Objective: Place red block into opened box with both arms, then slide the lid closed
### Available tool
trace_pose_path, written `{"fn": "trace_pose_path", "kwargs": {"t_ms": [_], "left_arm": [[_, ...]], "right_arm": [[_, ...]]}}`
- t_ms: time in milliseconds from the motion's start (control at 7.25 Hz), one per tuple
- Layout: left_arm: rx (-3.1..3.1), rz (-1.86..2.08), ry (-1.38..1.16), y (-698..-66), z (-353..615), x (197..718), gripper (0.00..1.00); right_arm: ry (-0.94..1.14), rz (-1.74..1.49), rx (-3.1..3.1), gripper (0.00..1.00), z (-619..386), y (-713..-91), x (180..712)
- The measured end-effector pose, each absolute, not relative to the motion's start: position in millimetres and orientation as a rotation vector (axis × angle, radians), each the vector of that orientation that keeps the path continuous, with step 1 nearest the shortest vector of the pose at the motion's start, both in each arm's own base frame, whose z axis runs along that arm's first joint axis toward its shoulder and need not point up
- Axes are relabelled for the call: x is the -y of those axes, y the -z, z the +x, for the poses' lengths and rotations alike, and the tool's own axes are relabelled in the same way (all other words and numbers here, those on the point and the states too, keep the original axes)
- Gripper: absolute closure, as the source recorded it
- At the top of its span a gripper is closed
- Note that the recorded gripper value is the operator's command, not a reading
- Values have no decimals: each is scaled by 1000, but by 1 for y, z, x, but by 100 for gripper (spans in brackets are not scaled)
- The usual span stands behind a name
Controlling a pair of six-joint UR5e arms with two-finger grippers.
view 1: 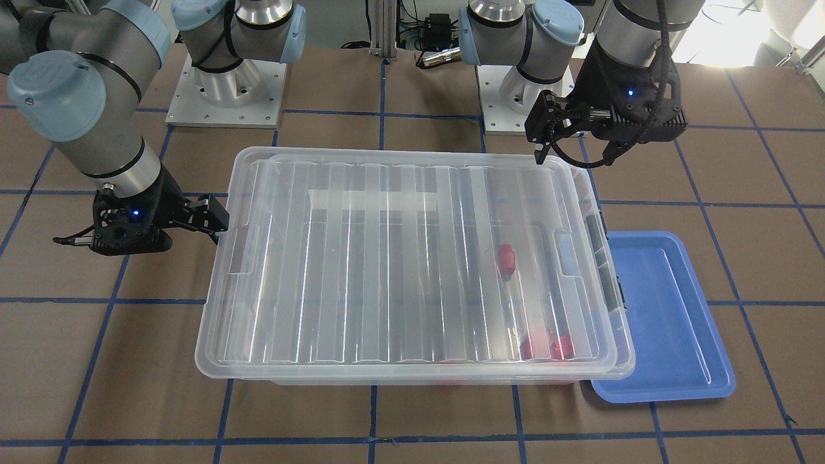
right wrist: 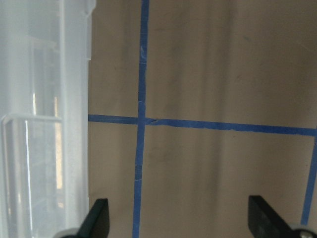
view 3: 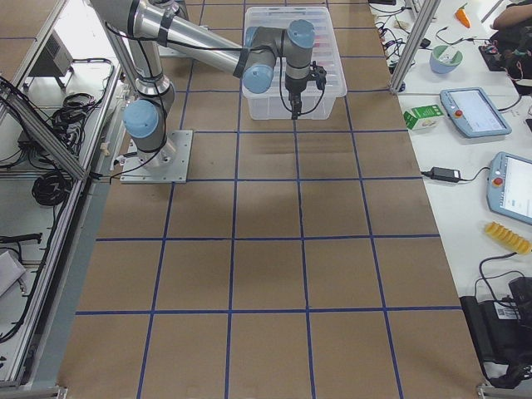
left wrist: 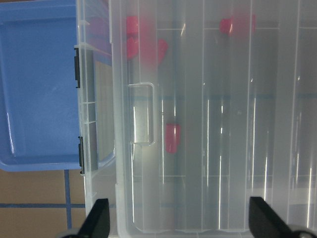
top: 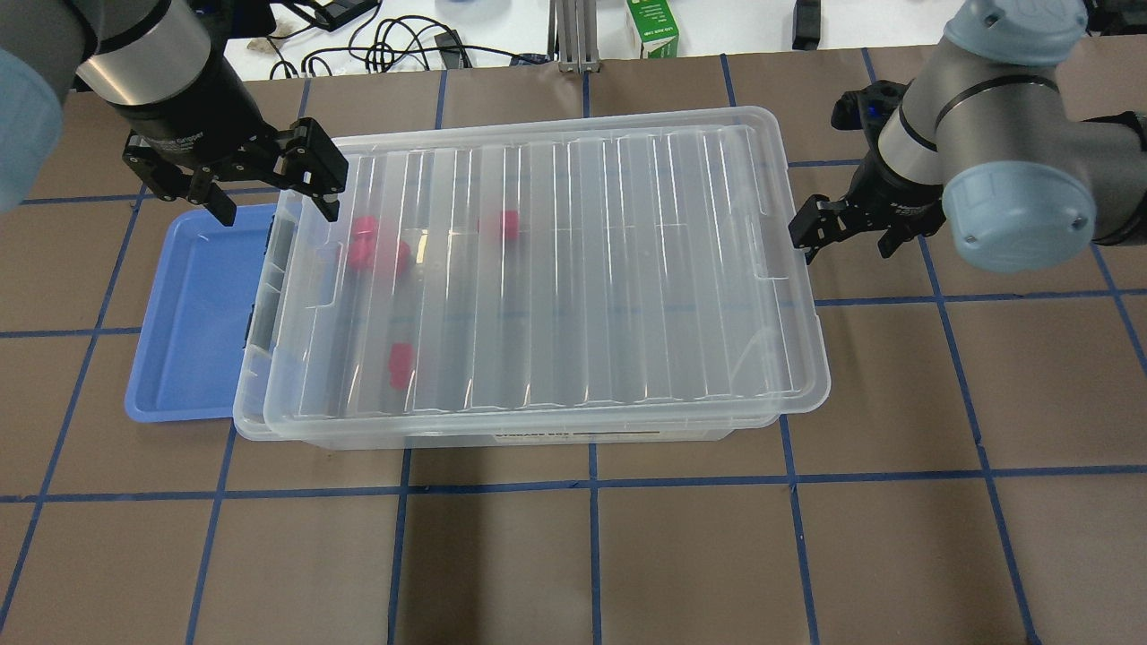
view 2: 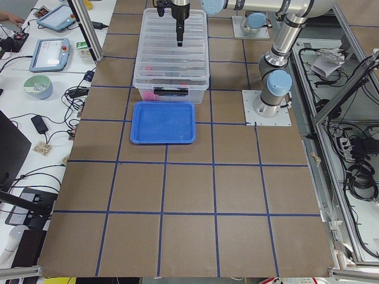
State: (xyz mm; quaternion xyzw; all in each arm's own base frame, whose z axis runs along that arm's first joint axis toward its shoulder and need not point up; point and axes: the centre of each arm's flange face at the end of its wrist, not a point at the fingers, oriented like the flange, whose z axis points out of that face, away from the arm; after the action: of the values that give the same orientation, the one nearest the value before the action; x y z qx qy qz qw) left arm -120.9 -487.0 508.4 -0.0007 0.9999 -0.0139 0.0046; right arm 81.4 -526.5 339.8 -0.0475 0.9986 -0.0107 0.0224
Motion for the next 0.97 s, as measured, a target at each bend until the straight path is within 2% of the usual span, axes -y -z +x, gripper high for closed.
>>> {"fn": "trace_pose_path", "kwargs": {"t_ms": [414, 690, 966], "left_arm": [[-3133, -3, 43, -508, -121, 487, 0], [-3132, -4, 42, -508, -121, 487, 0], [-3129, -6, 40, -507, -121, 487, 0]], "right_arm": [[115, -179, -3107, 0, 86, -368, 536], [155, -164, -3117, 0, 87, -431, 533], [184, -97, -3111, 0, 98, -490, 502]]}}
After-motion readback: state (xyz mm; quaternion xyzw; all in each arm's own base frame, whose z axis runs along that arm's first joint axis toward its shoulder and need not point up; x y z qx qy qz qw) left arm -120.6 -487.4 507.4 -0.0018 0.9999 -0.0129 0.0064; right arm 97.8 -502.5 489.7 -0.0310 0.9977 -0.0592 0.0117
